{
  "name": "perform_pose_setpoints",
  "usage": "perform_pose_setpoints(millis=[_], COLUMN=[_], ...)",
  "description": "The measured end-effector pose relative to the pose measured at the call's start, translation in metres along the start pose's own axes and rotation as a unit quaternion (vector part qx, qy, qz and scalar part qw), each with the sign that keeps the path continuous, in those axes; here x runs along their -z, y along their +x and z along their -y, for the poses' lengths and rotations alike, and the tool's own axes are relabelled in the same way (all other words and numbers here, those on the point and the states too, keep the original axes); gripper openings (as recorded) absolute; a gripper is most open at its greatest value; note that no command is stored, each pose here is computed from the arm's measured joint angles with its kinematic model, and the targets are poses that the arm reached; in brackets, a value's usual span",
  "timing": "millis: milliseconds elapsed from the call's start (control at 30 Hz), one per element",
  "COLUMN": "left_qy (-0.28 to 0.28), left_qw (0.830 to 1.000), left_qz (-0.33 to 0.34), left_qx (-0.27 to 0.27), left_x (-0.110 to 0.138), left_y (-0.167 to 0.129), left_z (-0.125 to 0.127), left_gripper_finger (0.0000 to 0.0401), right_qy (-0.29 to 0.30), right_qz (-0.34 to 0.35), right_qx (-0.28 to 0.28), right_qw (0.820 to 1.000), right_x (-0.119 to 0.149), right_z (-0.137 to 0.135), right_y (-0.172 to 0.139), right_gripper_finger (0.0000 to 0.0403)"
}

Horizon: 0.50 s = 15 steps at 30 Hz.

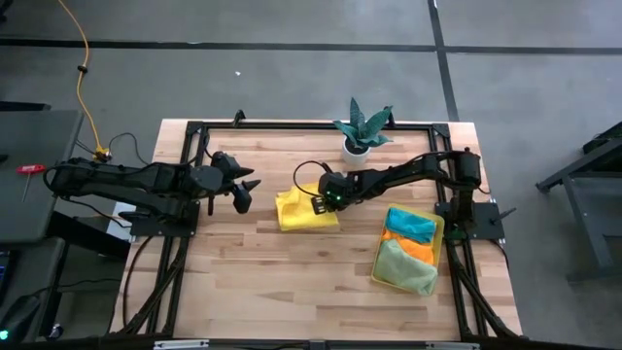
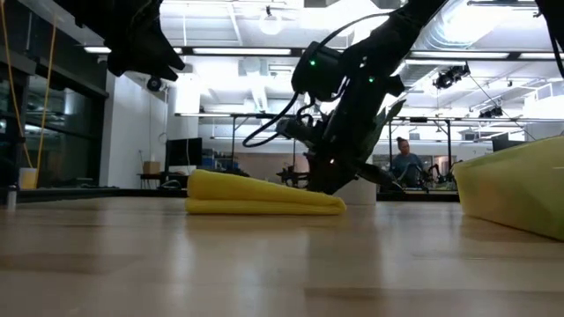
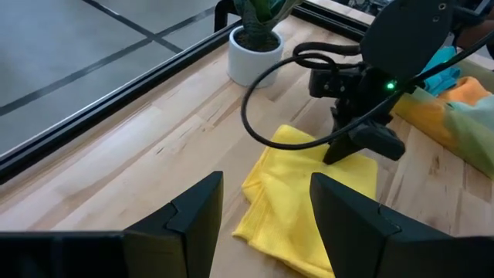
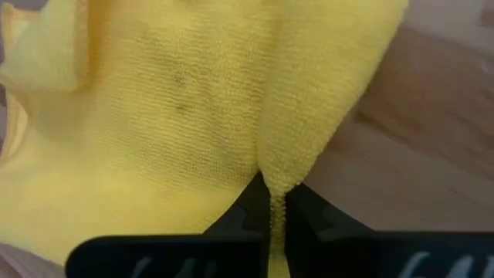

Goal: Fold microfiber towels
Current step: Fold the yellow microfiber cloth

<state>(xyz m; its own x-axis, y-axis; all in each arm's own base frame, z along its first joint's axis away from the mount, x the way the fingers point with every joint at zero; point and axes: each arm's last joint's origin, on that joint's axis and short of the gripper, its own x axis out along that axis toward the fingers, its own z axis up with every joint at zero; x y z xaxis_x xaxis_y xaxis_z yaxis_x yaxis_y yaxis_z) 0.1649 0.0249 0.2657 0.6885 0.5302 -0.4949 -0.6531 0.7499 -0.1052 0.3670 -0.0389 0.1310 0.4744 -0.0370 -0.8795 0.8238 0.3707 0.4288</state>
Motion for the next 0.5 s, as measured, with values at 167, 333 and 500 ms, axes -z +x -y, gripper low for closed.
perform_pose_setpoints(millis=[167,333,500], left_qy=[0.000,0.000,0.000], left_qw=[1.000,1.000,1.000], left_qz=[-0.002,-0.001,0.000], left_qx=[0.003,0.002,0.000], left_x=[0.000,0.000,0.000], left_y=[0.000,0.000,0.000], left_z=[0.000,0.000,0.000], left_gripper_finger=[0.0184,0.0184,0.0184], right_qy=[-0.023,-0.044,-0.047], right_qz=[-0.019,-0.021,-0.010], right_qx=[0.062,0.125,0.127], right_qw=[0.998,0.991,0.991], right_x=[0.005,0.006,0.008], right_z=[0.009,0.019,0.018], right_y=[-0.020,-0.047,-0.060], right_gripper_finger=[0.0002,0.0001,0.0001])
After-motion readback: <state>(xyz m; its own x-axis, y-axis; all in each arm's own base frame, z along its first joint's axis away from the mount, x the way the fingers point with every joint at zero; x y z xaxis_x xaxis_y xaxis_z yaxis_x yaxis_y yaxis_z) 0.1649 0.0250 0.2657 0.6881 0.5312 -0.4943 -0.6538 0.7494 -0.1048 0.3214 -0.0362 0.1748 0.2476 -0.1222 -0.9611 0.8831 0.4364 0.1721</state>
